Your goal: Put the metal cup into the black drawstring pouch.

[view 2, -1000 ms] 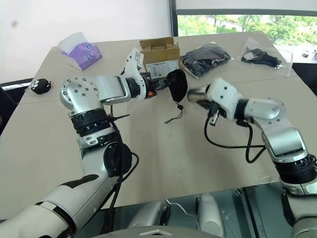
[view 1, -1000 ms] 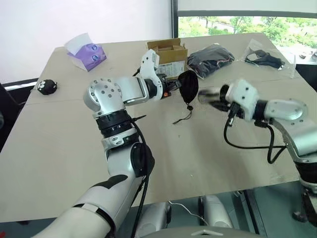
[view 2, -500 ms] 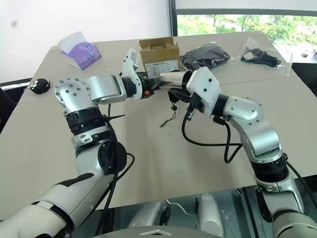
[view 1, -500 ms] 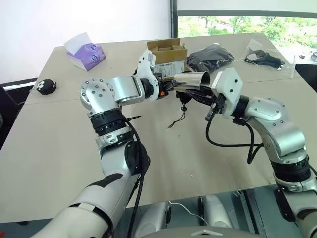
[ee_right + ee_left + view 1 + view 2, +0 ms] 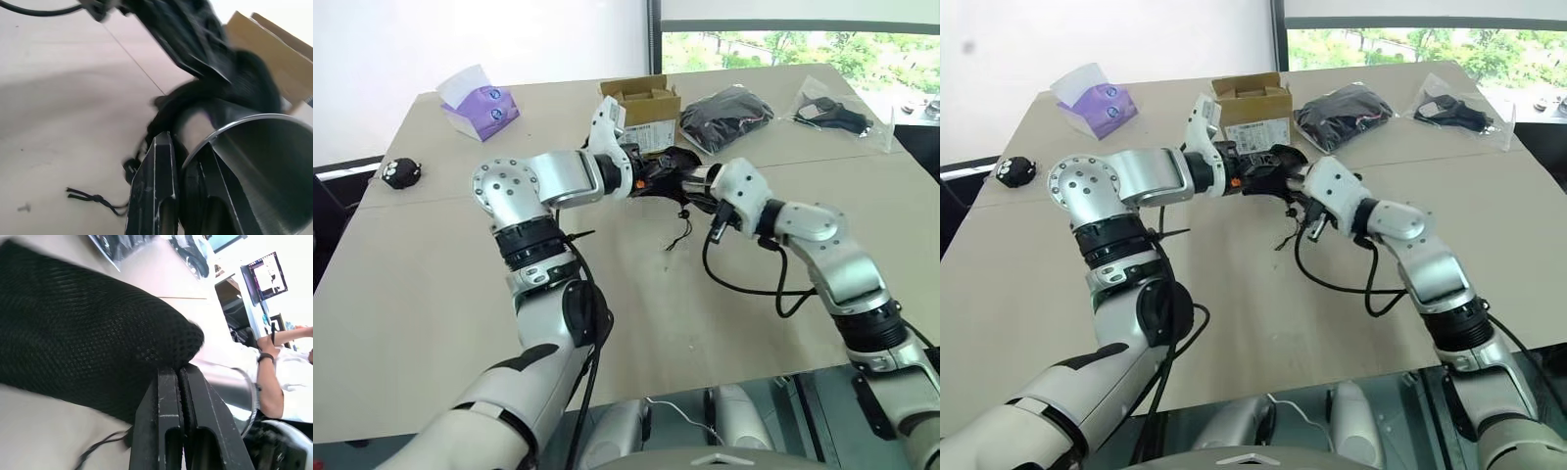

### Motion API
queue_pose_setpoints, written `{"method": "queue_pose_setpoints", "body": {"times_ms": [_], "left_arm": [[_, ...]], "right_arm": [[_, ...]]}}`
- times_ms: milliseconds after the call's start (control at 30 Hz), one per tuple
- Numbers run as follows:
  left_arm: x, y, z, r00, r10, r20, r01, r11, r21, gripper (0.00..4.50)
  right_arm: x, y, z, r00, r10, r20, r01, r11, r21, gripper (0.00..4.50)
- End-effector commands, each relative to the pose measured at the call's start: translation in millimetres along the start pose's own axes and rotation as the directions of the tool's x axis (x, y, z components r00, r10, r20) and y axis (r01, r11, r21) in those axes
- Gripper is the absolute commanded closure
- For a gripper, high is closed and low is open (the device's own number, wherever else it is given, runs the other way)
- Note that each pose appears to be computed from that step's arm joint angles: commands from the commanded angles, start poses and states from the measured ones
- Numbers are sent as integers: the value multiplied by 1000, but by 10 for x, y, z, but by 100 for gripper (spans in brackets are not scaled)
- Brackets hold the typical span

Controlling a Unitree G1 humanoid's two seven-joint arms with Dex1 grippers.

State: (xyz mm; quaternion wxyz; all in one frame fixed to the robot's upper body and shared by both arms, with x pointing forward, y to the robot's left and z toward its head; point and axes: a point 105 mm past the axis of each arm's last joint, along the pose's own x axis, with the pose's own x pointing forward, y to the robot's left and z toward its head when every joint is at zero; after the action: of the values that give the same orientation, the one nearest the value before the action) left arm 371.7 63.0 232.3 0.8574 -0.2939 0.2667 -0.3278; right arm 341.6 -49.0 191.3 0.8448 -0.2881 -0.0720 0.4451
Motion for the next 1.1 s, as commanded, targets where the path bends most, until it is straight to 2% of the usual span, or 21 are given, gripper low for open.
{"method": "queue_pose_setpoints", "body": {"times_ms": [33,167,267,300,400,533,633,667,700,767,800,833,867,900,1000,1100], "left_arm": [[-29,-54,15,1000,-27,6,27,1000,13,450],[-12,-77,-19,999,-40,-7,40,999,17,450],[-1,-115,-56,998,-58,-18,58,998,26,450],[0,-121,-68,998,-60,-19,61,998,29,450],[5,-138,-98,997,-67,-25,68,997,33,450],[14,-184,-121,996,-79,-29,80,996,42,450],[15,-211,-131,996,-87,-30,89,995,47,450],[17,-212,-135,996,-87,-30,88,995,45,450],[20,-208,-136,996,-85,-31,86,995,43,450],[24,-207,-137,996,-83,-31,84,996,40,450],[27,-209,-136,996,-83,-31,84,996,38,450],[31,-211,-128,996,-82,-31,83,996,36,450],[32,-213,-114,996,-80,-28,81,996,33,450],[32,-212,-104,997,-79,-26,79,996,31,450],[22,-177,-48,998,-62,-12,62,998,20,450],[8,-154,3,998,-56,6,56,998,6,450]], "right_arm": [[13,-23,158,999,0,46,7,988,-154,449],[53,80,98,998,53,19,-45,955,-293,449],[102,-38,43,1000,-14,8,16,967,-254,449],[117,-98,55,999,-46,23,50,977,-209,449],[150,-258,108,983,-166,81,154,979,132,449],[192,-221,101,983,-151,103,103,925,366,449],[211,-185,125,987,-113,112,71,944,323,449],[224,-145,114,992,-82,94,58,970,234,449],[237,-78,55,999,-32,40,29,996,82,449],[237,7,-57,999,24,-43,-29,993,-116,449],[228,24,-102,997,38,-68,-48,987,-151,379],[223,10,-76,998,29,-47,-35,990,-138,348],[211,-30,-29,1000,8,-18,-10,990,-139,285],[203,-58,9,1000,-8,4,9,991,-137,252],[41,-161,161,997,-29,76,34,998,-56,117],[-150,-185,340,985,-21,169,5,996,93,110]]}}
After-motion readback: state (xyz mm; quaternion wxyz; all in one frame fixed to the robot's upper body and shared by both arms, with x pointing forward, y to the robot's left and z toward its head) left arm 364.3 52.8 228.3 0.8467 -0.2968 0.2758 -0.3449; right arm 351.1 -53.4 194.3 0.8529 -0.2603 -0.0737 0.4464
